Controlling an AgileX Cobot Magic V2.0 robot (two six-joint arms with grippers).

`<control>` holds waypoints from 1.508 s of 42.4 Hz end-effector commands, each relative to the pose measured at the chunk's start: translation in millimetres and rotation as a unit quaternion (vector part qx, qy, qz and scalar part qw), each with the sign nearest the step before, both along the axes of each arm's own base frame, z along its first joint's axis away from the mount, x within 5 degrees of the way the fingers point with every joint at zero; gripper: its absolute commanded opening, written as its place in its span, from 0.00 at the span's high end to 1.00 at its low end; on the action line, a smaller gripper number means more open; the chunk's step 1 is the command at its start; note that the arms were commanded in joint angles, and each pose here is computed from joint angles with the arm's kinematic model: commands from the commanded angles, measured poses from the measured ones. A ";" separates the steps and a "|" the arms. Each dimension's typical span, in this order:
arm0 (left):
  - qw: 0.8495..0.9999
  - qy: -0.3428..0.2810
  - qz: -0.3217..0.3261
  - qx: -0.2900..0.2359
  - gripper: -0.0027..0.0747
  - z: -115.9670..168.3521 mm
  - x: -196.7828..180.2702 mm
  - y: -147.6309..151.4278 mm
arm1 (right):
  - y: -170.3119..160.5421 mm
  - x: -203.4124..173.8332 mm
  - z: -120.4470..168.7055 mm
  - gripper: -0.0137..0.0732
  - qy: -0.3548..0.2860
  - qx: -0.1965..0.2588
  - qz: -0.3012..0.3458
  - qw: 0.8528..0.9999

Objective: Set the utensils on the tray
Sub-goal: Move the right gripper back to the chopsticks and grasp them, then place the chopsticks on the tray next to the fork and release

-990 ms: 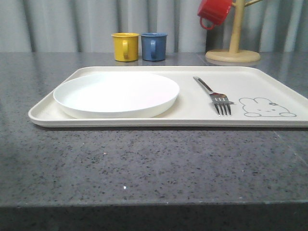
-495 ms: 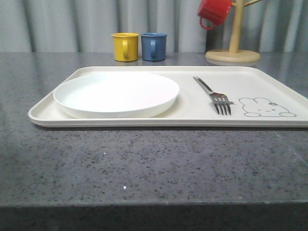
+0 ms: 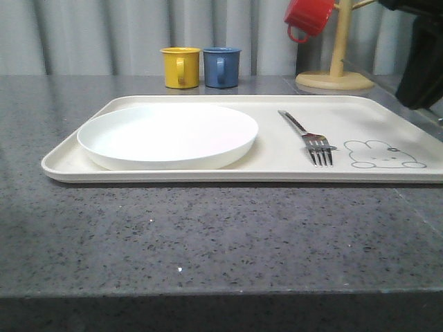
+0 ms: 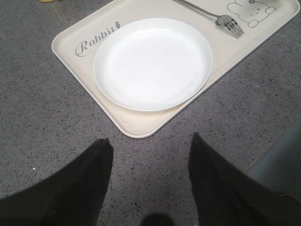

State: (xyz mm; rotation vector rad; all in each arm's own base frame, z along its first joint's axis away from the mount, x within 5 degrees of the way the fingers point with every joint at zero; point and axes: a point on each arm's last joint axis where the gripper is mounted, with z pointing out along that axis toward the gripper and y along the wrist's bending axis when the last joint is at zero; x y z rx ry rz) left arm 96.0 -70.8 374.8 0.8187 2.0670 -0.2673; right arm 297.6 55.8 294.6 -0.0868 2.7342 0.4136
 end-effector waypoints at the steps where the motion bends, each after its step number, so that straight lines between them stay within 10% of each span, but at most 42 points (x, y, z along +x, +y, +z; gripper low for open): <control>1: 0.999 -0.036 -0.003 -0.033 0.49 13.5 0.9 -2.2 | 8.8 7.6 12.5 0.79 -0.040 0.040 -0.006 0.998; 35: 0.999 -0.036 -0.003 -0.033 0.49 13.5 0.9 -2.2 | 17.5 33.5 -16.2 0.56 -0.007 0.079 -0.023 0.997; 52: 0.999 -0.036 -0.003 -0.033 0.49 13.5 0.9 -2.2 | -22.1 -21.1 47.9 0.56 -0.065 -0.123 0.034 0.990; 64: 0.999 -0.036 -0.003 -0.033 0.49 13.5 0.9 -2.2 | -101.9 -28.4 50.5 0.56 -0.039 -0.157 -0.102 0.982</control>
